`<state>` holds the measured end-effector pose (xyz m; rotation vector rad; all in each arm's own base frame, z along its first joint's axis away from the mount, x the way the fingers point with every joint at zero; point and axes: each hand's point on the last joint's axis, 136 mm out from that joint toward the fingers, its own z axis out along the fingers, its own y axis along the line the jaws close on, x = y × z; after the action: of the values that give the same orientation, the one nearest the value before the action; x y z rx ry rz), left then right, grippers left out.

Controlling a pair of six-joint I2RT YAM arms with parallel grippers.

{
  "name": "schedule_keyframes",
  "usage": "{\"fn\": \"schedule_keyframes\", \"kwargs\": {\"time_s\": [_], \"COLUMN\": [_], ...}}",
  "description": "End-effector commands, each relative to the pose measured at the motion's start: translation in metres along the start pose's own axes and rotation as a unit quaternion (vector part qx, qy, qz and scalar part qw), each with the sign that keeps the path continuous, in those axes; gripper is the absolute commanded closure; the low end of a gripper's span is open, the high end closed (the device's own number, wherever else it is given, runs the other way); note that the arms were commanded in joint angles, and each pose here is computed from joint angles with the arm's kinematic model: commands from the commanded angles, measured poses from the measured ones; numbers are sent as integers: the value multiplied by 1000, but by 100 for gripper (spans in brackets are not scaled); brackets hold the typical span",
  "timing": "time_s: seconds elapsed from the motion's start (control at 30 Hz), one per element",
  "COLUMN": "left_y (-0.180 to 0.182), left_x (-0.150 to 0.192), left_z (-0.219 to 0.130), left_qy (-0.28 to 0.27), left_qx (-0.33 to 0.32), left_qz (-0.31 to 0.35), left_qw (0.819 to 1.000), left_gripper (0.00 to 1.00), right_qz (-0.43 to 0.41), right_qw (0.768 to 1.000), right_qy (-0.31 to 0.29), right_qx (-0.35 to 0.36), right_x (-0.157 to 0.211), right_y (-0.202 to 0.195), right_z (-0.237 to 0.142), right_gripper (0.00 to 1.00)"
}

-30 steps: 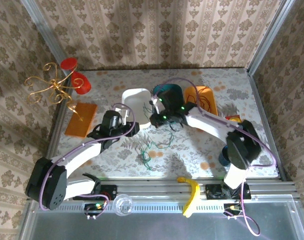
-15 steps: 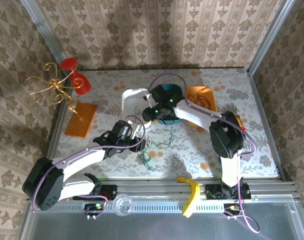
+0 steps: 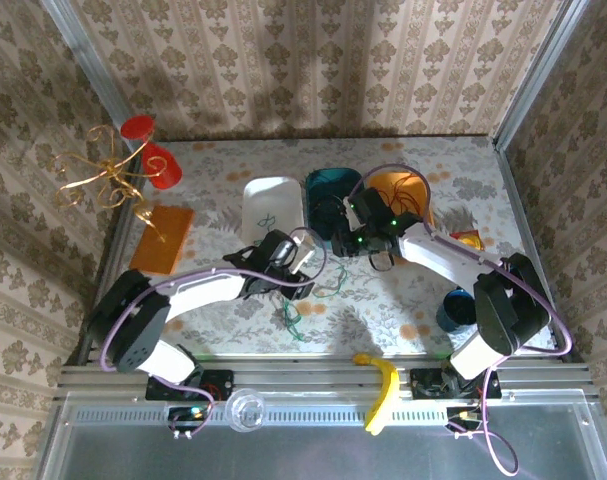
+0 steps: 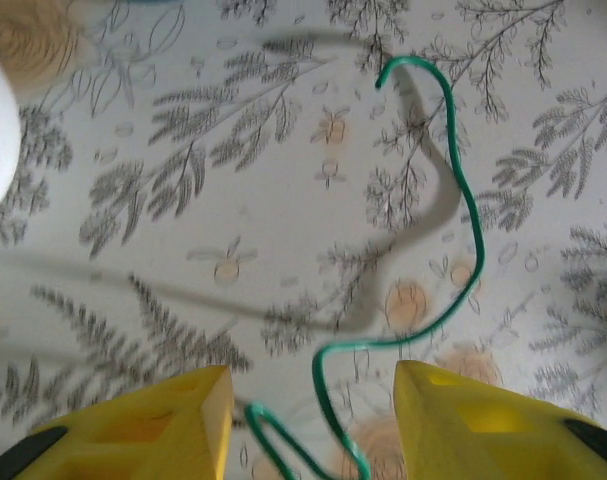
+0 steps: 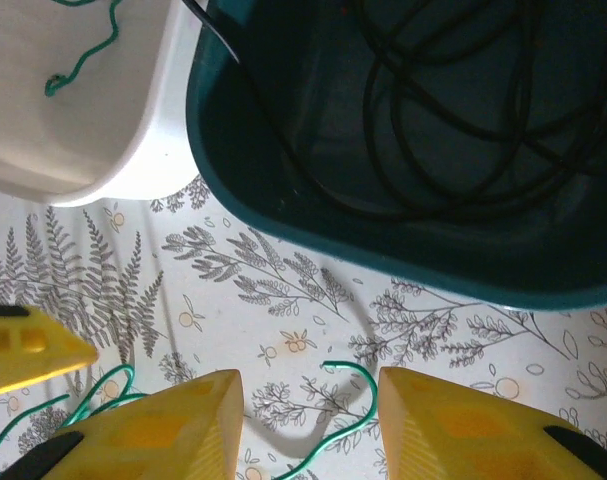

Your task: Untangle the cables

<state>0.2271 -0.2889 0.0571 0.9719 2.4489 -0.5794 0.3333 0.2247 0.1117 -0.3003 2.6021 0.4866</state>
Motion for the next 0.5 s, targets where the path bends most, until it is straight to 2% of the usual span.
{"fn": "schedule_keyframes", "kwargs": {"time_s": [0.0, 0.3, 0.37, 0.47], "left_y": [-3, -5, -5, -5], "left_x": [13, 24, 25, 23], "left_z": [9, 10, 10, 11], "left_qy": [55, 70, 71, 69], "left_qx": [6, 1, 2, 3], "left_qz": [38, 39, 36, 40], "left_qw": [998, 997, 997, 997], "left_gripper": [57, 61, 70, 89], "right_qz": [11, 23, 23, 24], "right_qw": [999, 999, 998, 998], "right_qy": [-30, -46, -50, -55], "right_qx": [7, 12, 11, 17], "right_x": [-10, -17, -19, -21], "right_y": [-3, -12, -11, -14], "right_z": [-13, -20, -21, -22], "right_gripper": [58, 58, 58, 58]}}
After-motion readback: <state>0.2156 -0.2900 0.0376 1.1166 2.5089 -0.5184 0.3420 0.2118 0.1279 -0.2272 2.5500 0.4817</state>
